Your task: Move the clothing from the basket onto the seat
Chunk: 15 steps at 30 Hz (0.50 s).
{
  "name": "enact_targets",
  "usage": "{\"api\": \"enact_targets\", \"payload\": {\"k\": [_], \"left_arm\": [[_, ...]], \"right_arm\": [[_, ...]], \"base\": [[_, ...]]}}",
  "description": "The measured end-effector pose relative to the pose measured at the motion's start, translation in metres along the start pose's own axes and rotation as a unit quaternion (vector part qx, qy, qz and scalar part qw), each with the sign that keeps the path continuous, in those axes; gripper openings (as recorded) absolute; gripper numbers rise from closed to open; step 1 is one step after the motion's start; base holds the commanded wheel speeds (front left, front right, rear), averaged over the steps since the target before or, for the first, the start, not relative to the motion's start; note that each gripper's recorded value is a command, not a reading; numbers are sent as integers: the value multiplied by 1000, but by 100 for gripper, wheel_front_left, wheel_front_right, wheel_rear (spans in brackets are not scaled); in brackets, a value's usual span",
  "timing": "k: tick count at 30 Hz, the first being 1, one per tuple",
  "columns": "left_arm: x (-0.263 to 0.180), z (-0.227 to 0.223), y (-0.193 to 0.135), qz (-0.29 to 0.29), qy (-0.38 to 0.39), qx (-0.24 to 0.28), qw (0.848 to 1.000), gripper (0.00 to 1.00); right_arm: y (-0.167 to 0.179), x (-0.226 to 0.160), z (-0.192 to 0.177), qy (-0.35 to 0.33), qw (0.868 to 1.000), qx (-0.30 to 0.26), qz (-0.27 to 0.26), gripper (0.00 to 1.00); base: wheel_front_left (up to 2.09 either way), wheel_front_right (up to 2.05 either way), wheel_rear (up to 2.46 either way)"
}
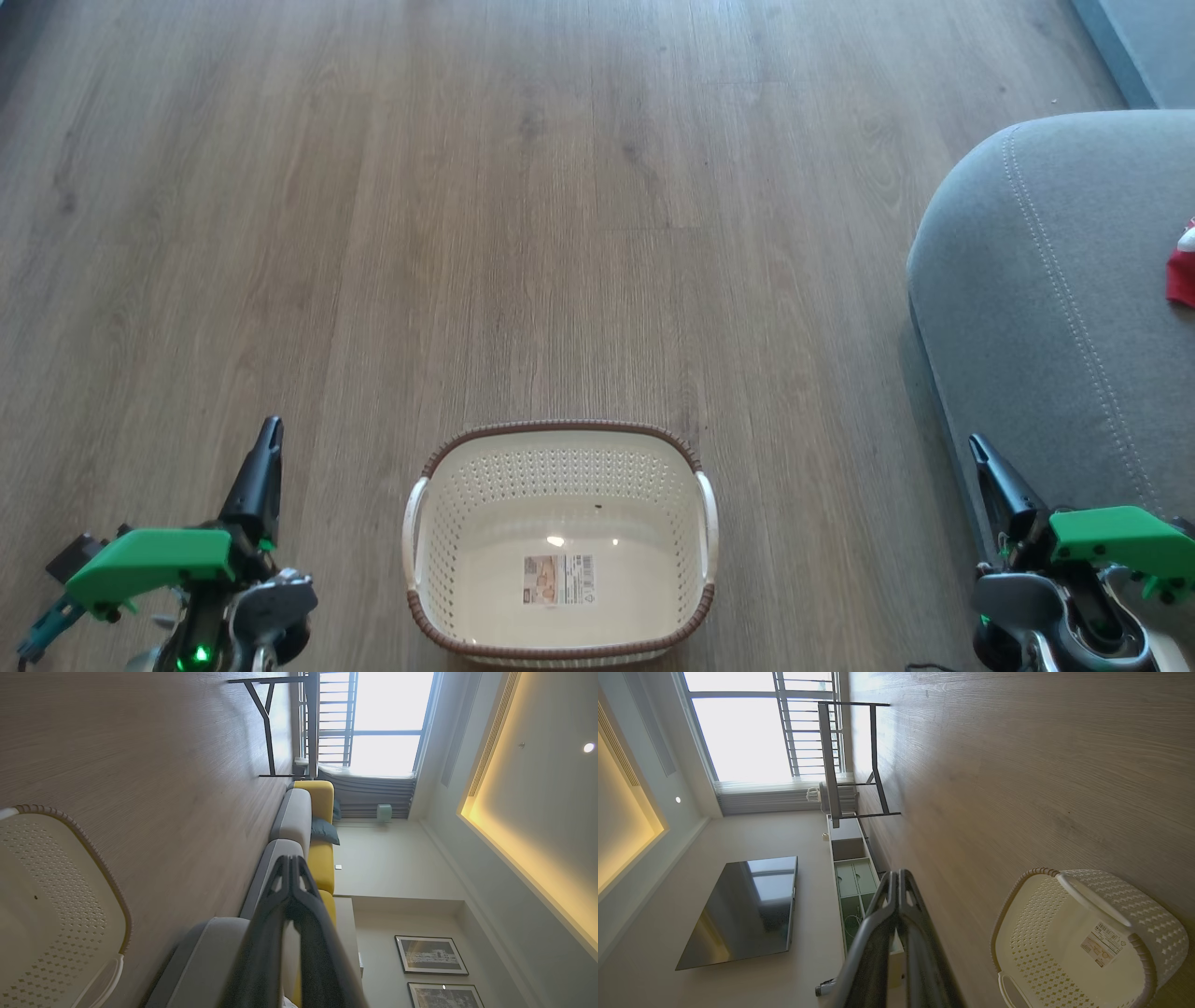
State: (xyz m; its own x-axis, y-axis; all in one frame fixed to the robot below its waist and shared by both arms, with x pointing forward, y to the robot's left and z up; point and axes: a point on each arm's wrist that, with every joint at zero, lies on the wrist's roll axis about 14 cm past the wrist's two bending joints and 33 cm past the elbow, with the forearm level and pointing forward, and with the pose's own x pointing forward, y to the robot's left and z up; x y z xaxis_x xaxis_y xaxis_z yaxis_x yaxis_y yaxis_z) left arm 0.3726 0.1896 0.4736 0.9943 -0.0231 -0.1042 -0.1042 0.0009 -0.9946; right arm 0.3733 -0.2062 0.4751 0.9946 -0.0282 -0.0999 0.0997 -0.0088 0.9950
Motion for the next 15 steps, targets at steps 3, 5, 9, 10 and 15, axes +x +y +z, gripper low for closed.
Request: {"api": "enact_targets", "payload": {"k": [3, 5, 9, 10, 15], "left_arm": [[0, 0, 0, 0, 0, 0, 1000, 0], [0, 0, 0, 0, 0, 0, 1000, 0], [0, 0, 0, 0, 0, 0, 1000, 0], [0, 0, 0, 0, 0, 0, 1000, 0], [0, 0, 0, 0, 0, 0, 1000, 0]], "right_arm": [[0, 0, 0, 0, 1000, 0, 0, 0], [0, 0, 0, 0, 1000, 0, 0, 0], [0, 0, 0, 0, 1000, 0, 0, 0], [0, 0, 0, 0, 1000, 0, 0, 0], [0, 0, 0, 0, 1000, 0, 0, 0]], "base": [[0, 0, 0], [0, 0, 0], [0, 0, 0], [0, 0, 0], [0, 0, 0]]}}
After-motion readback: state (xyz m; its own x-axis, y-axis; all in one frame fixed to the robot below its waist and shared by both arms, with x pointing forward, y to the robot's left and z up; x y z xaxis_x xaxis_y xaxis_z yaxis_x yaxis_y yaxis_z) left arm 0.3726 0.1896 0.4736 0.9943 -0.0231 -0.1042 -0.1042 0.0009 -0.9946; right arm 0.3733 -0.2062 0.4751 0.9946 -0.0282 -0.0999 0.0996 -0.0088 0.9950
